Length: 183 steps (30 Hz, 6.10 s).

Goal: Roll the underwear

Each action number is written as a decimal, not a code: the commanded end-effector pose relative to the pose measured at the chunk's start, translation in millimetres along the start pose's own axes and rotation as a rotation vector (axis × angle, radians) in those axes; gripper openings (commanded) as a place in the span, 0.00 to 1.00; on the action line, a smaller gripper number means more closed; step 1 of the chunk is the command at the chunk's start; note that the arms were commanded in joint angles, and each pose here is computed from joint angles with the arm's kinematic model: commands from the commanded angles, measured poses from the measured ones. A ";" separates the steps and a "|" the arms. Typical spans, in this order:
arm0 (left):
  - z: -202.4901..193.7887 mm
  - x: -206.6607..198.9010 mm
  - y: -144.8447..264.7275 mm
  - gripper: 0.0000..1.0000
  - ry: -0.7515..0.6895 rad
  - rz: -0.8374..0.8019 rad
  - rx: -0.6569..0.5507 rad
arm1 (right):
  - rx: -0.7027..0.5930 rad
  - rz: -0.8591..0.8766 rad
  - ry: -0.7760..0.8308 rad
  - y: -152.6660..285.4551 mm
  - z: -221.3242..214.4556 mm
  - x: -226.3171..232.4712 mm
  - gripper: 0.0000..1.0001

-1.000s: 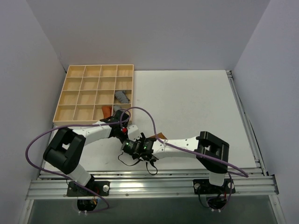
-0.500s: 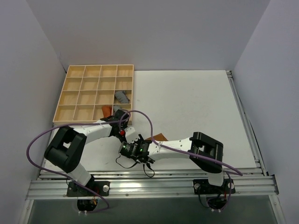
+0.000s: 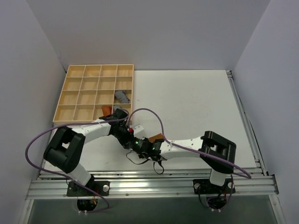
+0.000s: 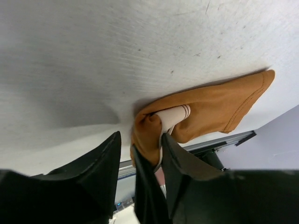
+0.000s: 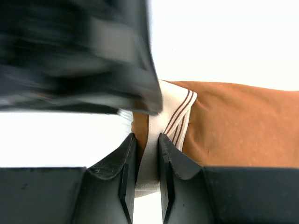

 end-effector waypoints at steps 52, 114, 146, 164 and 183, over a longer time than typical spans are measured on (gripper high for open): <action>-42.5 -49.2 -16.9 0.59 -0.375 -0.242 0.135 | -0.077 0.598 -0.564 14.2 -96.9 -50.7 0.02; -68.8 -21.0 -33.5 0.10 -0.172 0.234 -0.043 | -0.052 0.510 -0.568 12.4 -103.4 -62.4 0.05; -47.0 5.3 -12.1 0.02 -0.170 0.368 -0.191 | 0.269 0.190 -0.523 57.0 -83.8 -87.2 0.15; -33.4 10.2 -9.0 0.02 -0.146 0.470 -0.231 | 0.089 0.141 -0.311 57.7 -15.5 -94.2 0.28; -26.5 8.5 -15.3 0.02 -0.114 0.531 -0.179 | -0.114 0.265 -0.090 65.7 16.2 -27.5 0.52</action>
Point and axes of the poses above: each gripper's point midway between its finger pads, its own y axis back along the fingers, its own x axis along the line the jaws close on, z = x × y, the point moved 4 cm from there along y, back along the fingers, and after that the axes turned 8 degrees about y, right-handed, at the moved point
